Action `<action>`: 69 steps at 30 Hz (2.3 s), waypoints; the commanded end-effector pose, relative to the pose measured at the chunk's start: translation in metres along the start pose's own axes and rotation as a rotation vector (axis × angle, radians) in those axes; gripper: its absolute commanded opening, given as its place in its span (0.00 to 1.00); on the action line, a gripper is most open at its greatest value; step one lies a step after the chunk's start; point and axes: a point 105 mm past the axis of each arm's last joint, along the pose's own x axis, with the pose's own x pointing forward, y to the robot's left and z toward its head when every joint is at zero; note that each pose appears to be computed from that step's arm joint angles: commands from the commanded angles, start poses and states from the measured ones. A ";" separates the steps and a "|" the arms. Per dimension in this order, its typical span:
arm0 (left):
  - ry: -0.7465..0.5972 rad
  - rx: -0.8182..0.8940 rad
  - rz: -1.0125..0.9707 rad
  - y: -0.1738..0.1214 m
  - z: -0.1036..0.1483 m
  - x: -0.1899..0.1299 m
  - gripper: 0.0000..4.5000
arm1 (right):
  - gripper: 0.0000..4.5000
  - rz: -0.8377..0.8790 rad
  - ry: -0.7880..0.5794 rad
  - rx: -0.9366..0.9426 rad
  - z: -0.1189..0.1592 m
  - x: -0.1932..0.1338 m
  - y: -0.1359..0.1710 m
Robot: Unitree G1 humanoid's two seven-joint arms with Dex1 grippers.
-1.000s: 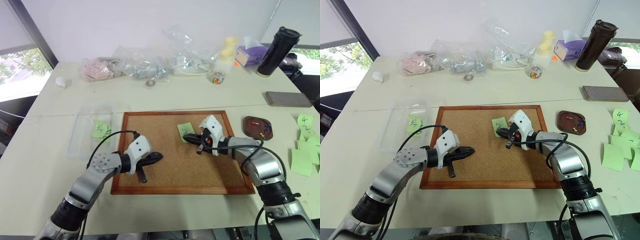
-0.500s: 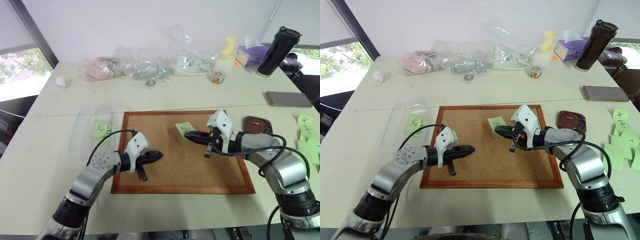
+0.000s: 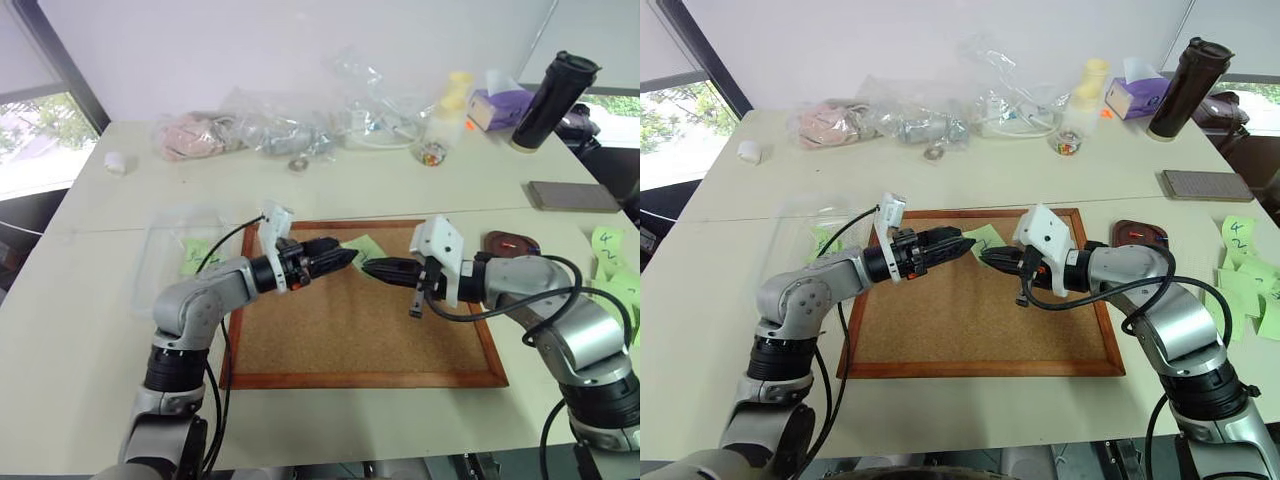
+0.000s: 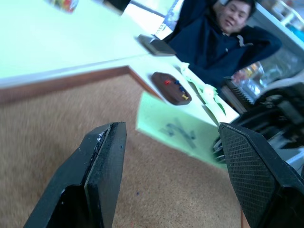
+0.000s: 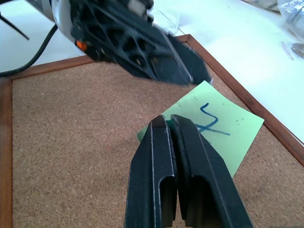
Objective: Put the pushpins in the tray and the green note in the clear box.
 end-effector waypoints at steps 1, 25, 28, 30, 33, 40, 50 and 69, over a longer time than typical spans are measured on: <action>-0.052 -0.052 0.001 0.001 0.009 0.005 0.76 | 0.00 0.022 -0.047 -0.071 0.019 -0.001 0.007; -0.088 -0.131 -0.034 -0.006 0.008 0.016 0.01 | 0.00 -0.150 -0.053 -0.055 0.022 -0.021 -0.022; -0.090 -0.104 -0.019 -0.004 0.010 0.013 0.01 | 0.00 -0.321 -0.062 0.021 0.016 -0.049 -0.055; -0.091 -0.077 -0.016 -0.005 0.012 0.011 0.01 | 0.00 -0.451 -0.063 0.098 0.002 -0.073 -0.078; -0.090 -0.034 -0.017 -0.007 0.013 0.009 0.01 | 0.00 -0.590 -0.037 0.191 -0.024 -0.104 -0.099; -0.102 0.034 -0.030 -0.016 0.017 0.008 0.01 | 0.00 -0.835 0.084 0.352 -0.099 -0.159 -0.126; -0.111 0.046 -0.021 -0.018 0.015 0.005 0.00 | 0.06 -0.887 0.112 0.415 -0.129 -0.167 -0.129; -0.113 0.050 -0.005 -0.016 0.014 0.002 0.00 | 0.98 -0.888 0.068 0.429 -0.118 -0.167 -0.128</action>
